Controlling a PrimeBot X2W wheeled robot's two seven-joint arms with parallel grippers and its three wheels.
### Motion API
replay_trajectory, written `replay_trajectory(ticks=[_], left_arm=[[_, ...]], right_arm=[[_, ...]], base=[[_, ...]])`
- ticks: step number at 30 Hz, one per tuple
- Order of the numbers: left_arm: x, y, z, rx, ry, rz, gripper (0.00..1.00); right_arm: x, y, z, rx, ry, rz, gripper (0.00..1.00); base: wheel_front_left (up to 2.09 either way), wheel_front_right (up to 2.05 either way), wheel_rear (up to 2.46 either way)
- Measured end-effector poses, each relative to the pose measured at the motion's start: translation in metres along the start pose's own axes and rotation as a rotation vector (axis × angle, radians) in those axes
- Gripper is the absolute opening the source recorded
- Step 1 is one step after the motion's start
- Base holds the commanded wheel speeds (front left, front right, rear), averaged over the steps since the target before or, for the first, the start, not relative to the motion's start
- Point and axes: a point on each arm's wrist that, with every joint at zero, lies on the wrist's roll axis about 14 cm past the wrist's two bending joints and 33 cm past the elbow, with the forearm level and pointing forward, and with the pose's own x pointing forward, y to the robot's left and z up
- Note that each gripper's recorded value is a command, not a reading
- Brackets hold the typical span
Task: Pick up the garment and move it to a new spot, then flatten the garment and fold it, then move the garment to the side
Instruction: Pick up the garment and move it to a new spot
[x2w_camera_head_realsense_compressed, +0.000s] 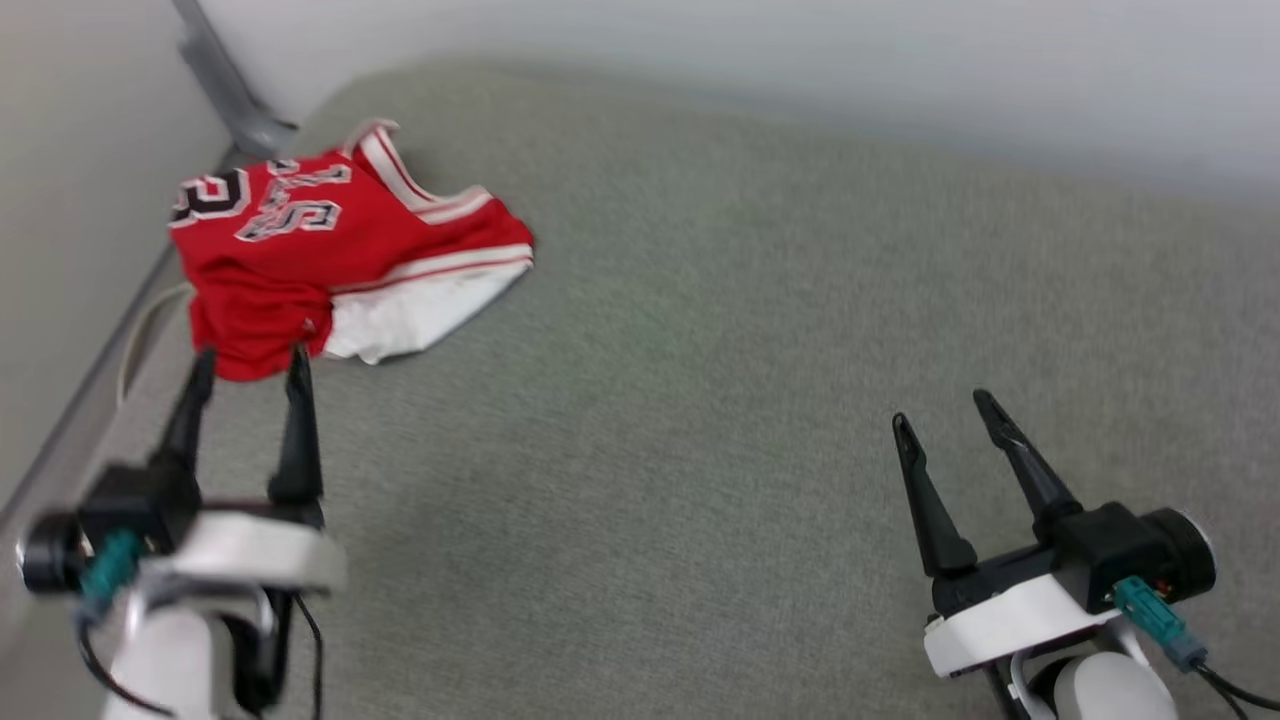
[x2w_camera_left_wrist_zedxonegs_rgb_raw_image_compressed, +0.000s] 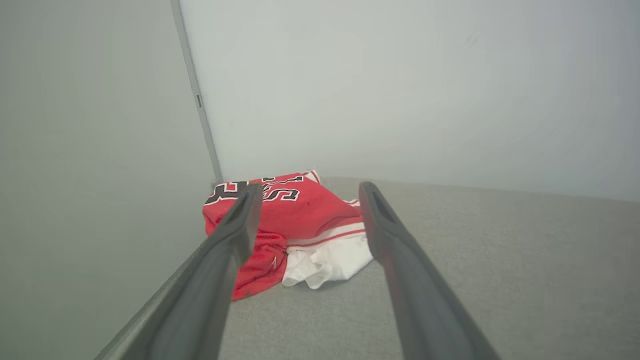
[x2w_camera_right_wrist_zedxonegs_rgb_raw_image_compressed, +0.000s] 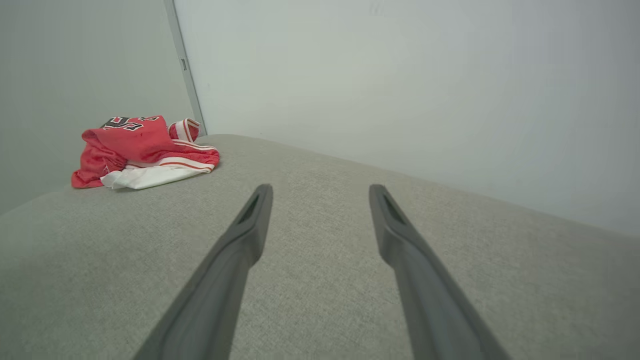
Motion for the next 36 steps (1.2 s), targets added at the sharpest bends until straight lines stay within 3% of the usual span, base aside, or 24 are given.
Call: replay_trajectory(ticks=[6,9,12,16,30,31,32,36], left_arm=[[0.073,0.011,-0.044,0.17,0.167,-0.086,1.0],[0.109,-0.002,-0.066,0.228,0.279,-0.177,1.0],[0.12,-0.014,-0.104,0.271,0.457,-0.269,1.0],[0.139,-0.005,-0.131,0.335,0.618,-0.298,1.0],[0.138,-0.012,-0.215,0.311,0.957,-0.341,1.0],[0.137,-0.014,-0.217,0.301,0.971,-0.346,0.75],[0.135,-0.017,-0.218,0.288,0.977,-0.353,0.0],[0.133,-0.024,-0.213,0.246,0.941,-0.371,0.0]], right_arm=[[0.011,-0.032,-0.035,-0.01,0.058,-0.064,1.0],[0.012,-0.047,-0.054,-0.005,0.092,-0.095,1.0],[0.013,-0.061,-0.069,-0.001,0.114,-0.126,1.0],[0.011,-0.071,-0.088,0.006,0.15,-0.147,1.0],[0.0,-0.096,-0.116,-0.023,0.203,-0.203,1.0],[0.0,-0.096,-0.116,-0.024,0.203,-0.203,1.0],[0.0,-0.096,-0.116,-0.024,0.203,-0.203,1.0],[0.001,-0.095,-0.113,-0.031,0.199,-0.199,1.0]], base=[[0.0,0.0,0.0],[0.0,0.0,0.0],[0.0,0.0,0.0],[0.0,0.0,0.0],[0.0,0.0,0.0],[0.0,0.0,0.0],[0.0,0.0,0.0],[0.0,0.0,0.0]])
